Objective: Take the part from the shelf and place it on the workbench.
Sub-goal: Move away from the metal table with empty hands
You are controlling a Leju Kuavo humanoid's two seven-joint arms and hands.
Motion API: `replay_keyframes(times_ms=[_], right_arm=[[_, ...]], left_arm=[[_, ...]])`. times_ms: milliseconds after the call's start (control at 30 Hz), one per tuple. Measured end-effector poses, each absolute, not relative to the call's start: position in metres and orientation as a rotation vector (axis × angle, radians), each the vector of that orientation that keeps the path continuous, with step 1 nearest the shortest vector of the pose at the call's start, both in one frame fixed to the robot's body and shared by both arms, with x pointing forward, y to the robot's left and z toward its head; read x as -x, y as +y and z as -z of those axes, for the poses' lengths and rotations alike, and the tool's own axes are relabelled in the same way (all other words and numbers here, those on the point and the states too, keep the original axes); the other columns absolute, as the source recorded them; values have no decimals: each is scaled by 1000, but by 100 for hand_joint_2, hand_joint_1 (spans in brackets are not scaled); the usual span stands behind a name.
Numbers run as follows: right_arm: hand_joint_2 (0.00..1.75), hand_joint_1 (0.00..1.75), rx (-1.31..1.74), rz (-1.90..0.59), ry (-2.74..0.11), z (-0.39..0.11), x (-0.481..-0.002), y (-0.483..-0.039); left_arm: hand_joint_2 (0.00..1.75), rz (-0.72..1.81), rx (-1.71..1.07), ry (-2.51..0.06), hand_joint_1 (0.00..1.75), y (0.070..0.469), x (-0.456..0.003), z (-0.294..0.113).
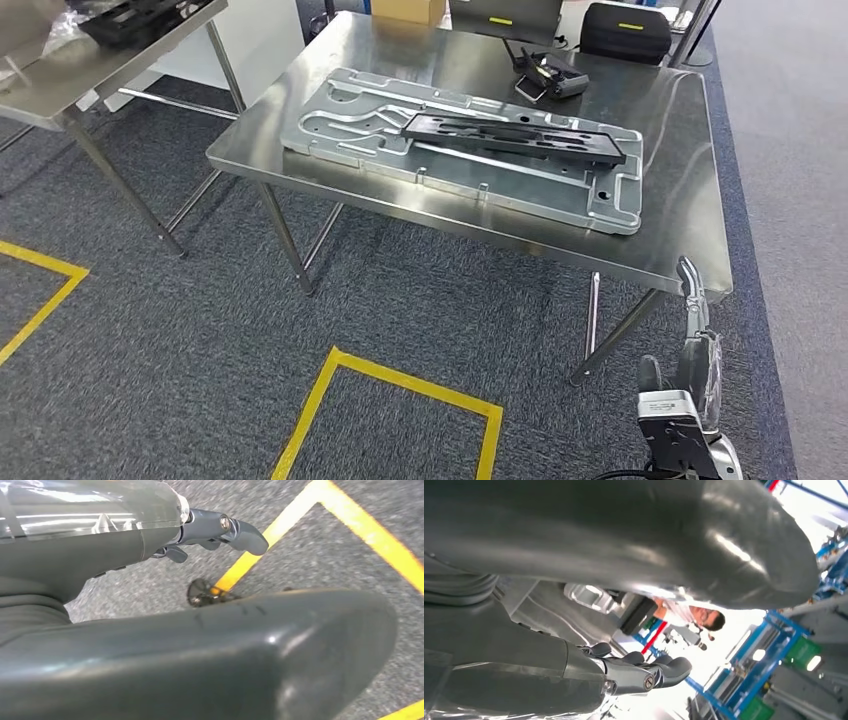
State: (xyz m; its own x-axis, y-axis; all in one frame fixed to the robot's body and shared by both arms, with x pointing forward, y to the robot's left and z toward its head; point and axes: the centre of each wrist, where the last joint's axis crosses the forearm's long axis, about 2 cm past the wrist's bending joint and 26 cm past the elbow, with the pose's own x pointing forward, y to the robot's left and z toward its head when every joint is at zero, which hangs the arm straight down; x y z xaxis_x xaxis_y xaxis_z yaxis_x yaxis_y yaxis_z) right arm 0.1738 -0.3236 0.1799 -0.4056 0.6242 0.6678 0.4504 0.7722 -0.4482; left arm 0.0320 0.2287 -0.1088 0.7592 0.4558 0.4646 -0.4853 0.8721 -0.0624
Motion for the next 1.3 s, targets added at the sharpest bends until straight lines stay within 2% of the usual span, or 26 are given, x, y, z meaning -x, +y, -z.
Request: replay_keyframes(times_ms=[500,833,1067,1300], right_arm=[[0,0,879,-369,-1904,-158,-186,-318],[0,0,995,-573,-1422,-53,-188,-330],[0,0,891,-702,-1044,34,-154,-330],[0,0,684,-667,-794,75,-127,-323]], left_arm=[[0,-490,-56,-483,0,225,-34,108],[0,-439,-82,-462,0,227,-32,108],[0,-405,-101,-438,0,229,-29,109],[0,-390,-128,-434,0,230,-28,109]])
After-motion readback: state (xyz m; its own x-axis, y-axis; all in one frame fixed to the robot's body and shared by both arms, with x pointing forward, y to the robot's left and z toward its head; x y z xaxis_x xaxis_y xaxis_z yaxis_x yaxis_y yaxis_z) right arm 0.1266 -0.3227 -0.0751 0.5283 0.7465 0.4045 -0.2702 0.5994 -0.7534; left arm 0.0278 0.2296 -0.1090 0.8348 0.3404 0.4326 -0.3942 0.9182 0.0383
